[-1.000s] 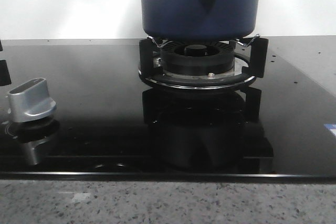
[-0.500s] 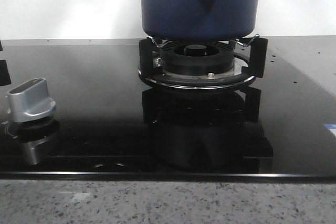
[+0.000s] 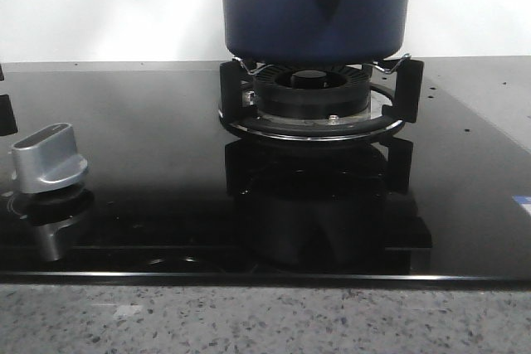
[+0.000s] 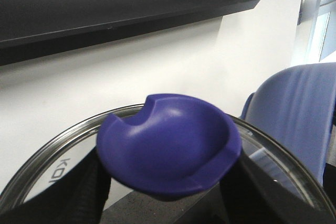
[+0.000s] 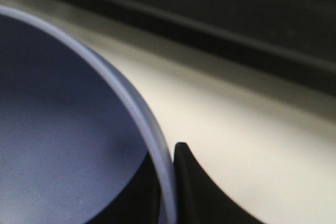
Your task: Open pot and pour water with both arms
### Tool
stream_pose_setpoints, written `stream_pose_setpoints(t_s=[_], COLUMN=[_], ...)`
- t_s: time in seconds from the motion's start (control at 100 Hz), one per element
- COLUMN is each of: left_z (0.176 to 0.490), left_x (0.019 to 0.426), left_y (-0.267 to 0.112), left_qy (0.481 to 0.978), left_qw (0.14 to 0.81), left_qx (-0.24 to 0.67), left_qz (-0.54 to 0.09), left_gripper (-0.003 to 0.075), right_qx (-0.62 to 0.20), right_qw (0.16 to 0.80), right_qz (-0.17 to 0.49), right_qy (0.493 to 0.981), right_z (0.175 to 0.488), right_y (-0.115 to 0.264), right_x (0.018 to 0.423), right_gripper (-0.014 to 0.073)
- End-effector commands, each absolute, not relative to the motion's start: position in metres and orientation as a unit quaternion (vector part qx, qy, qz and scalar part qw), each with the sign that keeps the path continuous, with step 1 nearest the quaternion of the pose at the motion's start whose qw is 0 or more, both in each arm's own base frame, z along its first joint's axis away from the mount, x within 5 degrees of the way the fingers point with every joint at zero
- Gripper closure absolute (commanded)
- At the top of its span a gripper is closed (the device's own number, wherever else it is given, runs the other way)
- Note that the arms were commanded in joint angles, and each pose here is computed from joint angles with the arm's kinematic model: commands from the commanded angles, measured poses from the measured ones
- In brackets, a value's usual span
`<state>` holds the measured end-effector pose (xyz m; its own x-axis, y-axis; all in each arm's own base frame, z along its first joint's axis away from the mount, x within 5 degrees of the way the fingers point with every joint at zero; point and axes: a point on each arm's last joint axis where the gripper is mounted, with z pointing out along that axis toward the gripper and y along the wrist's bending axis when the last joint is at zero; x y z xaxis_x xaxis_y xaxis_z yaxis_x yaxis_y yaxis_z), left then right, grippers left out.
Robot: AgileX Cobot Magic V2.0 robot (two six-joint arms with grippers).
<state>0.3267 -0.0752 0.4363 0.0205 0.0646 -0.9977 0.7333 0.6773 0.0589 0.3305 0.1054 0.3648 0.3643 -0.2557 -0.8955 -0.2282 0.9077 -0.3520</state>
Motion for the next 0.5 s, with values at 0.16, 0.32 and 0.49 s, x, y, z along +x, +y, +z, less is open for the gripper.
stream_pose_setpoints(t_s=[0.16,0.32,0.49], left_z=[0.468,0.468,0.468], left_x=[0.309,0.309,0.309], left_y=[-0.074,-0.074,-0.074], left_qy=[0.612,0.612,0.612], left_qw=[0.681,0.681,0.681], left_qx=[0.287,0.287,0.287], left_qz=[-0.282,-0.282,-0.282], left_gripper=[0.0457,0.0457,0.0457], right_qx=[-0.206,-0.195,-0.189], right_qw=[0.883,0.898,0.907], right_qz=[-0.058,-0.056,-0.056], right_qy=[0.419,0.389,0.372], right_z=[0.394,0.396,0.399], right_y=[0.101,0.1,0.099], right_x=[0.308,0.303,0.301], right_gripper=[0.0648,0.0648,0.0648])
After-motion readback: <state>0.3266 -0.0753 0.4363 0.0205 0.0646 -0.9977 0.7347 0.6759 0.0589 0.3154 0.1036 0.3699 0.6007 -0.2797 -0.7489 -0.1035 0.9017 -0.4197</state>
